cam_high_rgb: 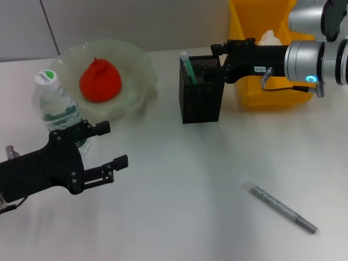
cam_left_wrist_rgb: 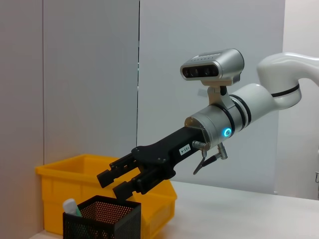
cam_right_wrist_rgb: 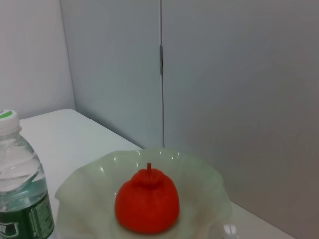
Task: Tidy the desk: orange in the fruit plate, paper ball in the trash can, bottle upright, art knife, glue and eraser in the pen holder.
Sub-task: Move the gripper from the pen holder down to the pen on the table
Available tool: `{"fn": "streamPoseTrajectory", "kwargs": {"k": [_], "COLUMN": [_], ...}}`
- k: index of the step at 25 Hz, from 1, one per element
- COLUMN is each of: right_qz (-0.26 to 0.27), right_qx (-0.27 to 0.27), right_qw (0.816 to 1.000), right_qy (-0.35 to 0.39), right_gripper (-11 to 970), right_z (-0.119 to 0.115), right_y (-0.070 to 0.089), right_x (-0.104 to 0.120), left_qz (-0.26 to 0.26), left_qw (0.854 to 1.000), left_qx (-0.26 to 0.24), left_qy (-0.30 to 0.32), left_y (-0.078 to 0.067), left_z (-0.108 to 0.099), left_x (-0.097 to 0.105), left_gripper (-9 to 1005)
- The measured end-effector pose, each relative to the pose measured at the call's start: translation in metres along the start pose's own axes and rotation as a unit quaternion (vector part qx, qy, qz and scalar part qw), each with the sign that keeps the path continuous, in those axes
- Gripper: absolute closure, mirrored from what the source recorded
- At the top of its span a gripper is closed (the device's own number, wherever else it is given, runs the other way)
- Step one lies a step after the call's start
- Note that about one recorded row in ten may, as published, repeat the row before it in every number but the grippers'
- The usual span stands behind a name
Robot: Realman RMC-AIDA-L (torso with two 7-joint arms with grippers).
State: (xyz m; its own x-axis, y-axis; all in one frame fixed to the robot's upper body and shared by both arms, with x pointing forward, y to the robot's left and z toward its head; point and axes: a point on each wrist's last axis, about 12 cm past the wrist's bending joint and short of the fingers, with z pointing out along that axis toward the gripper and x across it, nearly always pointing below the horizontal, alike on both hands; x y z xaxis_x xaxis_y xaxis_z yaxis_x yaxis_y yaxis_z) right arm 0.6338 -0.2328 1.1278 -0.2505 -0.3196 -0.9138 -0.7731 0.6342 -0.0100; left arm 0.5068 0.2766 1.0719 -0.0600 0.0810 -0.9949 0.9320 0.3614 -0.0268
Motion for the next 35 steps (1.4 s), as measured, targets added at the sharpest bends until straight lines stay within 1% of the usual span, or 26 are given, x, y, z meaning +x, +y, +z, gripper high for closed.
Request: {"fn": "streamPoseTrajectory", "kwargs": {"k": [1, 4, 7, 10, 16, 18, 21, 24, 28, 32, 35], "right_qz": [0.0, 0.006, 0.019, 0.039, 0.069, 0.077, 0.086, 0.101, 0.119, 0.13, 0.137], "right_qx": [0.0, 0.001, 0.003, 0.0, -0.054, -0.081, -0.124, -0.166, -0.209, -0.219, -0.218], "right_qw": [1.0, 1.0, 0.999, 0.996, 0.981, 0.976, 0.971, 0.968, 0.967, 0.966, 0.955], "right_qy": [0.0, -0.009, -0.035, -0.079, -0.171, -0.185, -0.185, -0.16, -0.081, 0.049, 0.145], "right_gripper": [248, 221, 221, 221, 221, 220, 220, 220, 220, 222, 226], "right_z": [0.0, -0.001, -0.005, -0.015, -0.049, -0.061, -0.078, -0.093, -0.108, -0.116, -0.116], "right_y": [0.0, 0.0, -0.001, -0.002, 0.007, 0.012, 0.019, 0.025, 0.031, 0.038, 0.046], "right_x": [0.0, -0.001, -0.005, -0.011, -0.022, -0.025, -0.028, -0.029, -0.032, -0.038, -0.046], "left_qz": [0.0, 0.0, 0.0, 0.0, -0.002, -0.003, -0.004, -0.007, -0.01, -0.011, -0.011], "left_qw": [1.0, 1.0, 1.0, 1.0, 1.0, 1.0, 1.0, 1.0, 1.0, 1.0, 1.0], "left_qx": [0.0, 0.0, 0.0, -0.001, -0.002, -0.002, -0.003, -0.004, -0.004, -0.005, -0.006], "left_qy": [0.0, -0.001, -0.001, -0.002, -0.005, -0.006, -0.005, -0.005, -0.004, -0.004, -0.004], "left_y": [0.0, 0.0, 0.0, 0.0, 0.0, 0.0, -0.001, -0.001, -0.001, -0.001, -0.001], "left_z": [0.0, 0.0, 0.0, 0.0, 0.0, 0.0, 0.0, 0.0, 0.0, 0.0, 0.0], "left_x": [0.0, 0.0, 0.0, -0.001, -0.001, -0.001, 0.0, 0.001, 0.001, 0.001, 0.002], "left_gripper": [194, 194, 194, 194, 194, 194, 194, 194, 194, 194, 194]}}
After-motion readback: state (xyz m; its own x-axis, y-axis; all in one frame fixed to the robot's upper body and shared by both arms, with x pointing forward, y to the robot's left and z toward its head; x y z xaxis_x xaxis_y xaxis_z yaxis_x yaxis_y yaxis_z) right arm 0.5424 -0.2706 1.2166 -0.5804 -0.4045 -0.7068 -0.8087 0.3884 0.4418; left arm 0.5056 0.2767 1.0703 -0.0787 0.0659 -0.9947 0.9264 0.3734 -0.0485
